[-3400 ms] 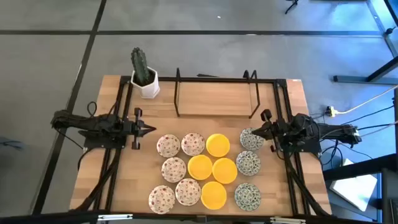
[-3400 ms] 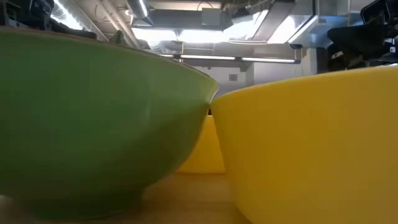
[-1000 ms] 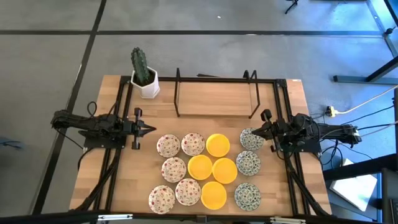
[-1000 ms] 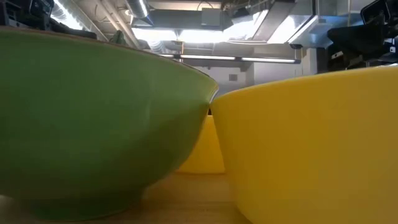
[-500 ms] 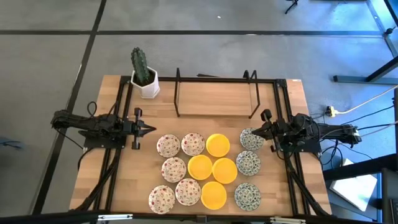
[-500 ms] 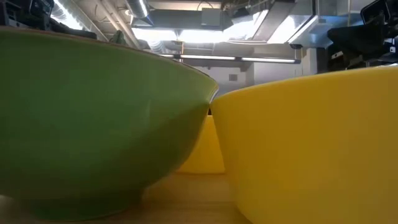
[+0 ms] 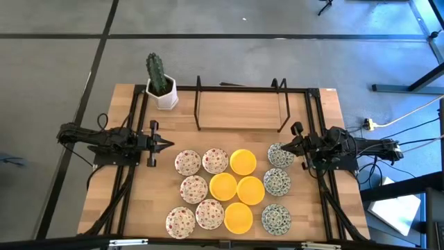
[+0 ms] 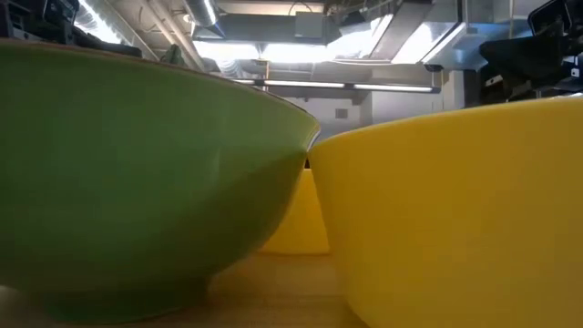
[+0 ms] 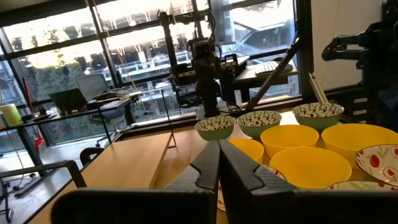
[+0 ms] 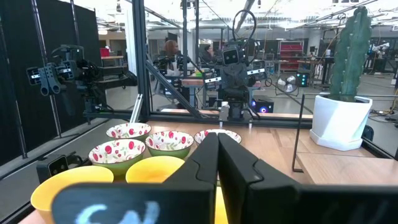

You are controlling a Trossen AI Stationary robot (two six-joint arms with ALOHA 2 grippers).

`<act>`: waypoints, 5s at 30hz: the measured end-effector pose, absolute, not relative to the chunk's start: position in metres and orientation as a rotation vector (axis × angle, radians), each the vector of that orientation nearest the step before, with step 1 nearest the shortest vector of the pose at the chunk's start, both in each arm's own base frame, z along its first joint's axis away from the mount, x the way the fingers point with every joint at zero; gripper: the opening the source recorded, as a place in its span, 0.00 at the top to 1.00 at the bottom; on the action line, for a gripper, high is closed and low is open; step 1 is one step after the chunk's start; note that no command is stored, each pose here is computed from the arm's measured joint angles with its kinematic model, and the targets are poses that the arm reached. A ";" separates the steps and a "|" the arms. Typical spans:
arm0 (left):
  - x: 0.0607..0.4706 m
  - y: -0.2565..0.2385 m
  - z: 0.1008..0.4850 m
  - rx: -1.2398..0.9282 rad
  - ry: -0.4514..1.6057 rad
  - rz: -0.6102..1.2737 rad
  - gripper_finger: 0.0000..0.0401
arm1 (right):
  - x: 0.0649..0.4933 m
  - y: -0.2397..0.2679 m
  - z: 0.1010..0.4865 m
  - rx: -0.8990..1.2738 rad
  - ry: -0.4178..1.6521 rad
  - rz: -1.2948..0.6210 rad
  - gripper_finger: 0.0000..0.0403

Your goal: Pick & Place Mini bowls

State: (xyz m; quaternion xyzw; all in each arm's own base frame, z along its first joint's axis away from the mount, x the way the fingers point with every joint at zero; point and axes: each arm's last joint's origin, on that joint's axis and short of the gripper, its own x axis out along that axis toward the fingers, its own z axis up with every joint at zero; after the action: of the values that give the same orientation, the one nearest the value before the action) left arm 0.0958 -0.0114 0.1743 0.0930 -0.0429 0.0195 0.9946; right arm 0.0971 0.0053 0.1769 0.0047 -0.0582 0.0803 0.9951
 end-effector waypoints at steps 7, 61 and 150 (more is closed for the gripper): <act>0.096 -0.011 0.174 0.186 -0.086 0.039 0.99 | 0.097 0.005 0.177 0.009 -0.117 0.161 0.97; 0.096 -0.011 0.174 0.186 -0.086 0.039 0.99 | 0.097 0.005 0.177 0.009 -0.117 0.161 0.97; 0.089 -0.005 0.207 -0.139 -0.312 0.190 0.99 | 0.097 0.005 0.177 0.010 -0.117 0.161 0.97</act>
State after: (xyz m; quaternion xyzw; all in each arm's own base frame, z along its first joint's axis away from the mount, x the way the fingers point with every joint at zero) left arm 0.0886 -0.0053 0.2070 -0.0689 -0.1552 0.0942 0.9810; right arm 0.0972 0.0053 0.1769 0.0049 -0.0583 0.0803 0.9950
